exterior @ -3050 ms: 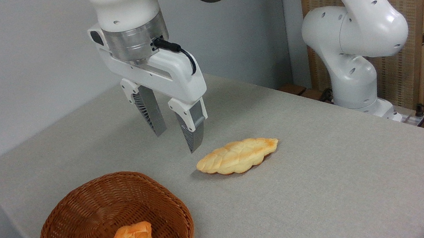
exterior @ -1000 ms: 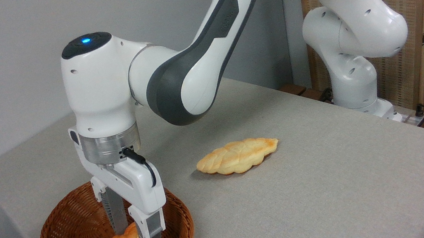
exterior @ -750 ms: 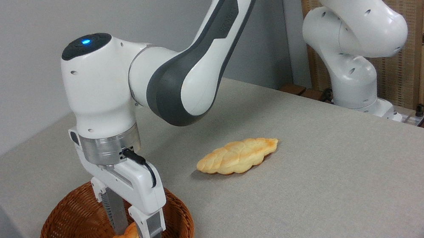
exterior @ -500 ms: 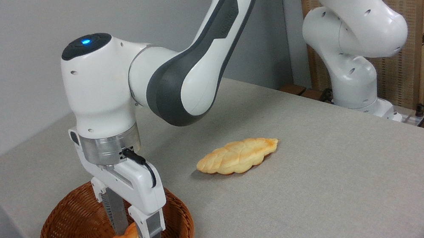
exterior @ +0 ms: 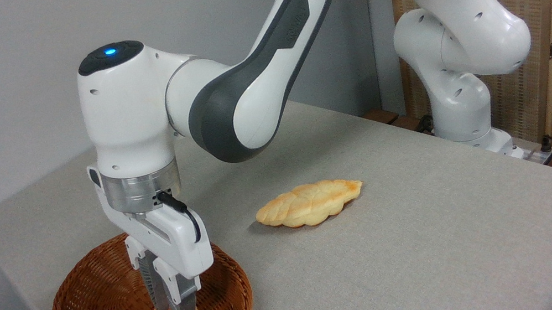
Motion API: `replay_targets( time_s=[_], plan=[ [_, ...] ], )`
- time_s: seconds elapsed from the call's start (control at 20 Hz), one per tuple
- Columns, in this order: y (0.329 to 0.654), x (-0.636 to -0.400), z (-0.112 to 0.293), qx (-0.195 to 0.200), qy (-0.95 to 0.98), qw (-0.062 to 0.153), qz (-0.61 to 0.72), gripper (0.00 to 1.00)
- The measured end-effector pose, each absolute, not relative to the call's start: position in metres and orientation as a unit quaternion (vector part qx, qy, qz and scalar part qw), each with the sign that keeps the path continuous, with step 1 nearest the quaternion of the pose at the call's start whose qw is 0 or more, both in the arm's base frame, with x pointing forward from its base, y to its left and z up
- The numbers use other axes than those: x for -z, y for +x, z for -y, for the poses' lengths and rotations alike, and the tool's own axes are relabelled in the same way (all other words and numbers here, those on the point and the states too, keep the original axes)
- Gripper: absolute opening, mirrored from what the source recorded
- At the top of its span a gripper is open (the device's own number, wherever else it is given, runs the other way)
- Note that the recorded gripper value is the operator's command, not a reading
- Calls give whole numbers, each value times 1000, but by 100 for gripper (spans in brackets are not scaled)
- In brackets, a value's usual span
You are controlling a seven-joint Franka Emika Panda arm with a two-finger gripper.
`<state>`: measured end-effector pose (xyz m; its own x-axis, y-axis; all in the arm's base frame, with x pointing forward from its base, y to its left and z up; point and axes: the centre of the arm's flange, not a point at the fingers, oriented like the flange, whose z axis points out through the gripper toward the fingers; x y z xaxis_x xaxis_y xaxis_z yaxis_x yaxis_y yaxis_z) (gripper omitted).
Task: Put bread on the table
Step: 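Lift the orange bun out of the basket and carry it beside the long roll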
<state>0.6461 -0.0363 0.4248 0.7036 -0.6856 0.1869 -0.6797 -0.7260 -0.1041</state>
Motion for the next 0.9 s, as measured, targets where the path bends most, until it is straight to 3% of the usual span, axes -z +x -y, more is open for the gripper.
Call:
replay_targets(
  time_s=[0.2,0.35,0.5,0.65,0.85,0.9],
  plan=[
    [645,-444,36,120,-921,19,-370,46],
    [634,-484,36,139,-921,26,-364,46],
    [614,-522,36,133,-924,24,-359,48],
    [594,-540,30,100,-929,15,-357,51],
    [565,-545,18,24,-936,-10,-351,52],
    [558,-544,15,4,-937,-17,-350,62]
  ],
)
